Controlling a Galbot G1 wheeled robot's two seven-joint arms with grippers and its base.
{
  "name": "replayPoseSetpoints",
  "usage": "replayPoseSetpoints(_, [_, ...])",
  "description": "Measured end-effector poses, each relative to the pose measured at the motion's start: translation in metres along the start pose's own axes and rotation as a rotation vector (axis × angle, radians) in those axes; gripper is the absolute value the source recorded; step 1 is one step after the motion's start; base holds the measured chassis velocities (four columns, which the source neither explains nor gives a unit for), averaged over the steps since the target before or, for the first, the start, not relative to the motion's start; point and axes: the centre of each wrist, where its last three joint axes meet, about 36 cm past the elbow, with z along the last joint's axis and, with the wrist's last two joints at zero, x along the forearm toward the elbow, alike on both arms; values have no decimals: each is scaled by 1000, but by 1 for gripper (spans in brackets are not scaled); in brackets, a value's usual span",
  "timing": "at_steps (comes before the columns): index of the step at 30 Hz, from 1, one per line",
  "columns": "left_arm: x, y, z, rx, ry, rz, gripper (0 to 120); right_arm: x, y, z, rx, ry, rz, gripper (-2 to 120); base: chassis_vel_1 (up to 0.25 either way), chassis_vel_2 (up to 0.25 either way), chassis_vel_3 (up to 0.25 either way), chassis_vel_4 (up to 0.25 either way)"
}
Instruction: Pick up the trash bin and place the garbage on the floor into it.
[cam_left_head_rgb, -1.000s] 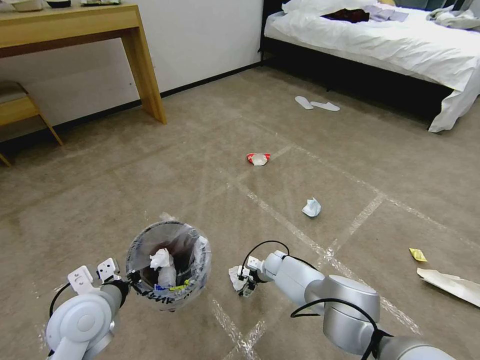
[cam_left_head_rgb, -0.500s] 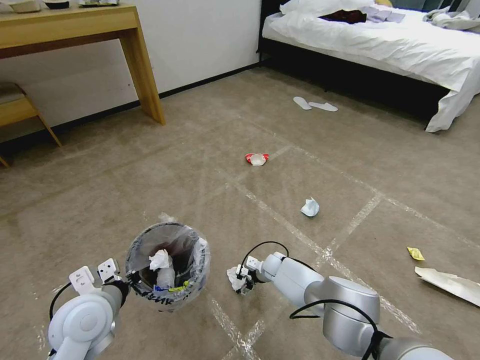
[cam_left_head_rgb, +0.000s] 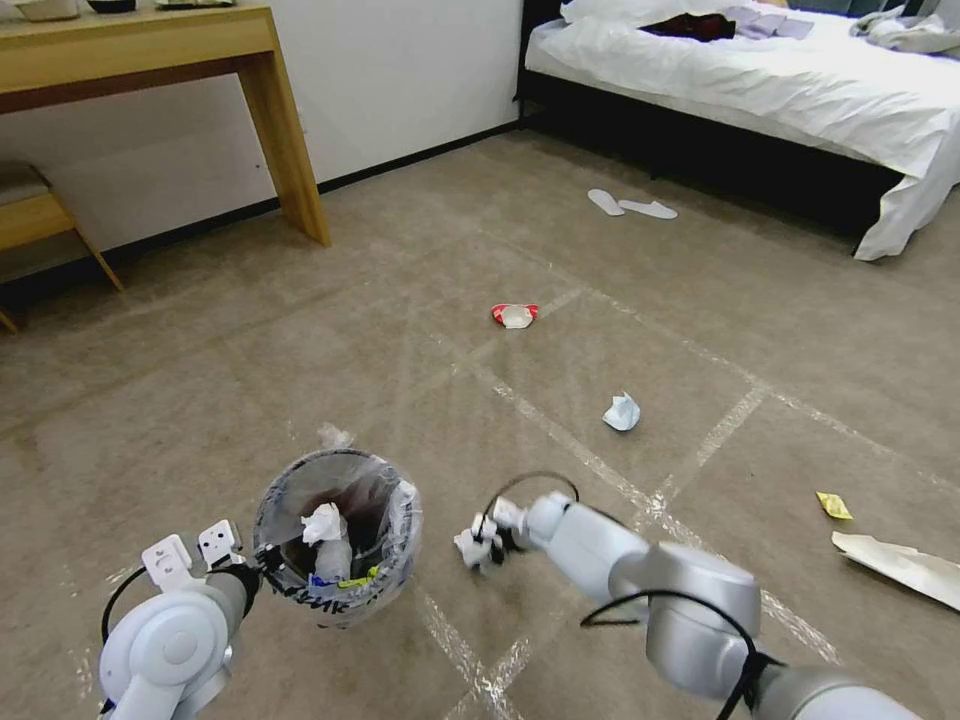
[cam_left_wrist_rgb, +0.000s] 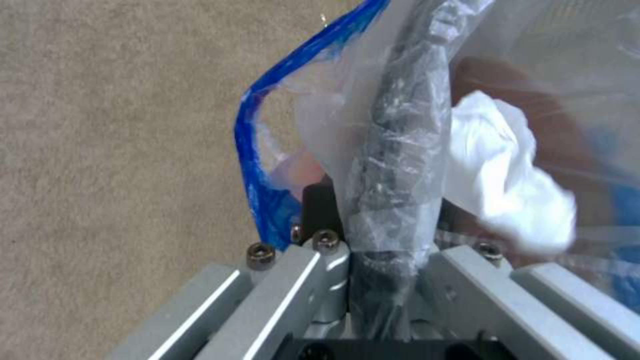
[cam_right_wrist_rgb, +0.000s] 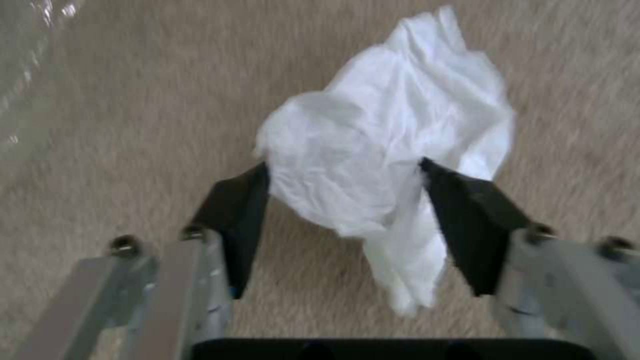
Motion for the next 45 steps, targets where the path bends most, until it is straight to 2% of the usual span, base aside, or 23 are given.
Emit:
replayPoseSetpoints(1, [0,0,0,0,0,0,0,0,0,0,0,0,0,57,0,0,0,0])
replayPoseSetpoints(3, [0,-1,1,-1,2,1,0,2,-4,-4,-6,-12,4,47,0,0,0,0])
replayPoseSetpoints(4, [0,-1,1,-1,2,1,0,2,-4,-4,-6,-12,4,47,0,0,0,0])
replayPoseSetpoints(7, [0,-1,2,-4,1,-1,0,0,-1,-3,-18,-19,-7,32,0,0,0,0])
replayPoseSetpoints(8, [0,-1,2,-4,1,-1,0,0,-1,-3,-18,-19,-7,32,0,0,0,0])
replayPoseSetpoints(10, [0,-1,3,-6,1,-4,0,-1,2,-2,-26,-26,-15,20,0,0,0,0])
replayPoseSetpoints(12, [0,-1,3,-7,1,-5,0,-2,2,-3,-27,-30,-15,17,0,0,0,0])
replayPoseSetpoints(13, [0,0,3,-8,-2,-8,0,-1,2,-5,-33,-37,-14,9,0,0,0,0])
replayPoseSetpoints(15, [0,0,3,-7,-3,-9,0,0,0,-6,-38,-41,-12,6,0,0,0,0])
replayPoseSetpoints(16, [0,0,3,-7,-4,-10,0,1,-2,-7,-42,-47,-8,0,0,0,0,0])
replayPoseSetpoints(30, [-3,0,2,-15,-2,-14,0,4,-6,-18,-126,-158,18,0,0,0,0,0])
replayPoseSetpoints(34, [-5,0,1,-14,0,-14,0,7,-8,-36,-141,-237,20,0,0,0,0,0])
replayPoseSetpoints(39, [-8,2,-2,-13,4,-22,0,32,-33,-36,-202,-337,100,0,0,0,0,0])
replayPoseSetpoints(41, [-9,2,-6,-9,5,-19,0,57,-55,-34,-232,-405,160,0,0,0,0,0])
replayPoseSetpoints(45, [-11,3,-6,-14,9,-24,0,79,-75,-32,-249,-475,212,0,0,0,0,0])
